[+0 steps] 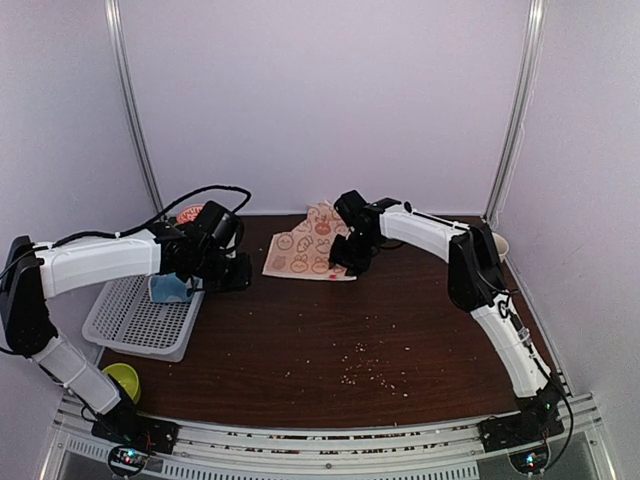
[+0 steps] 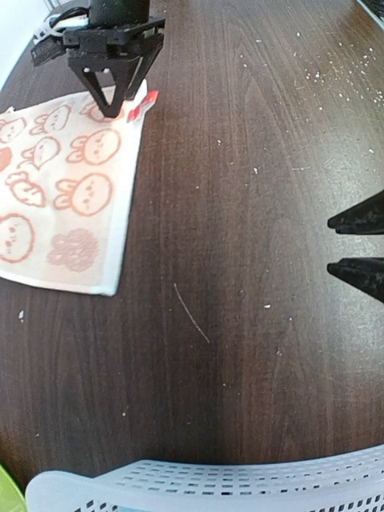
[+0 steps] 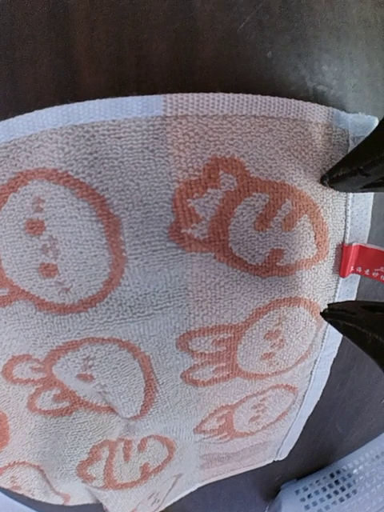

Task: Roll the towels
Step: Move the towel to the corner of the board, then pick up the towel from the center of the board.

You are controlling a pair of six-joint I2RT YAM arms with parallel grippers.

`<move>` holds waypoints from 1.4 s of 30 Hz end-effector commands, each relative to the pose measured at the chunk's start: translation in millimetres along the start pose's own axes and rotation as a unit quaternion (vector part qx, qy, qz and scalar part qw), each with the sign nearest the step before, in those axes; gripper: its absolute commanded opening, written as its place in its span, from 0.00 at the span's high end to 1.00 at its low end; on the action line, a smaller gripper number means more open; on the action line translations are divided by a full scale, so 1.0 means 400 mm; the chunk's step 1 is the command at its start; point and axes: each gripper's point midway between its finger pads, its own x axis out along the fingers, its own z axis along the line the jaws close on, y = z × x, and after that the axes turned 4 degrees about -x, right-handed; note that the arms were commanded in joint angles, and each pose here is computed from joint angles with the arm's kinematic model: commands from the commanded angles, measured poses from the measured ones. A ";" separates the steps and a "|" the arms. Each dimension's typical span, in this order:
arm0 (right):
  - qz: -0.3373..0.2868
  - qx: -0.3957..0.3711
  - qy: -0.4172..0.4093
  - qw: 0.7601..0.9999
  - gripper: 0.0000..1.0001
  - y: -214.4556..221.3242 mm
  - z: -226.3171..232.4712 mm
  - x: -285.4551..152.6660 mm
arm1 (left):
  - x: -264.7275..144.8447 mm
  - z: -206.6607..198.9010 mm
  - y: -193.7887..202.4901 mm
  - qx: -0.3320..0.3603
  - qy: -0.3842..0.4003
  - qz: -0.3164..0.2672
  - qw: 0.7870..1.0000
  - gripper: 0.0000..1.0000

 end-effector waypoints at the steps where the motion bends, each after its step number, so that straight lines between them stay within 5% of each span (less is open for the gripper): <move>1: 0.092 -0.031 0.093 0.991 0.52 0.134 -0.150 -0.019 | -0.003 -0.022 0.000 -0.005 0.023 -0.006 1.000 0.88; 5: 0.138 -0.047 0.126 0.981 0.52 0.300 -0.317 -0.062 | -0.016 -0.032 -0.003 0.000 0.032 -0.011 0.999 0.87; 10: 0.120 -0.066 0.091 0.986 0.52 0.447 -0.415 -0.210 | -0.012 -0.070 0.015 0.020 0.054 0.001 0.998 0.87; 19: -0.069 -0.089 0.062 0.992 0.45 0.350 -0.380 -0.467 | 0.006 -0.143 0.132 0.096 0.058 0.040 0.993 0.83; 27: -0.078 -0.017 0.099 0.992 0.46 0.443 -0.548 -0.410 | 0.021 -0.113 0.177 0.084 0.032 0.048 0.995 0.84; 34: -0.099 0.061 0.074 0.990 0.51 0.431 -0.554 -0.363 | 0.020 -0.108 0.181 0.088 0.028 0.047 0.995 0.84; 42: -0.057 0.066 0.108 0.990 0.60 0.468 -0.584 -0.310 | 0.022 -0.103 0.181 0.094 0.023 0.045 0.994 0.84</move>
